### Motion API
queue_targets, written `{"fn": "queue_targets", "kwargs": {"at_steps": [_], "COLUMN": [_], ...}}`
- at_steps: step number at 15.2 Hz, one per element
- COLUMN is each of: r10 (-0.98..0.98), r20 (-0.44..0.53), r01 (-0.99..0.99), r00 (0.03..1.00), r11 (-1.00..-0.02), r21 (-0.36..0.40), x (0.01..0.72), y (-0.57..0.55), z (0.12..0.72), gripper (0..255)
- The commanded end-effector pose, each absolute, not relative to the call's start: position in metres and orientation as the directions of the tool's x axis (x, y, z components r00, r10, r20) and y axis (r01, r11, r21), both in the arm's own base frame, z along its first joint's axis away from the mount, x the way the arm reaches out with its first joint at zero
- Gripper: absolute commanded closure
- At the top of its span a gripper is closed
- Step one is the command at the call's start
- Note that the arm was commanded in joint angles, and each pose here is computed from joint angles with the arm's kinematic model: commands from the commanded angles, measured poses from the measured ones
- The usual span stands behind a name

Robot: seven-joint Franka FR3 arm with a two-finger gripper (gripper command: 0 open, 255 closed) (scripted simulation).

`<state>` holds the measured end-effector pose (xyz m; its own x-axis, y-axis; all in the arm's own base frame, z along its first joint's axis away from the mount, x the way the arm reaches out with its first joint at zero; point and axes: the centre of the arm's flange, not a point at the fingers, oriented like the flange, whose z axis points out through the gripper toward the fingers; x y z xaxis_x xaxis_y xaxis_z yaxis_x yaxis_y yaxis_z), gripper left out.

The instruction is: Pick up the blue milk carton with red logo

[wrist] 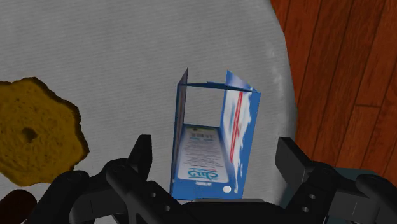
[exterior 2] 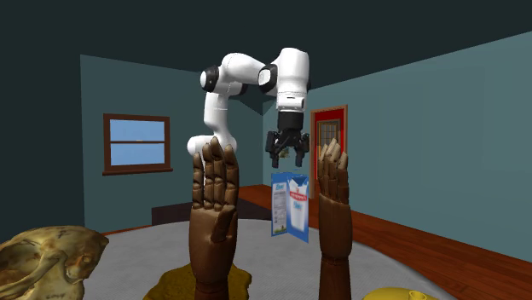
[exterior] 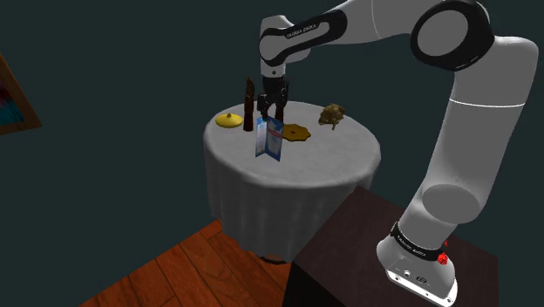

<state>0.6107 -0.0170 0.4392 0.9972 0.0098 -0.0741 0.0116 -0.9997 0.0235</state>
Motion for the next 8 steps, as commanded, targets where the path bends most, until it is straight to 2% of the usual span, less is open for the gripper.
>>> {"fn": "queue_targets", "kwargs": {"at_steps": [1, 8], "r10": [0.016, 0.019], "r20": [-0.084, -0.087], "r01": [0.018, 0.021], "r00": [0.996, 0.996], "r11": [-0.999, -0.999], "r21": [0.027, 0.028], "x": [0.633, 0.642], "y": [-0.018, -0.018], "z": [0.425, 0.387], "gripper": [0, 0]}}
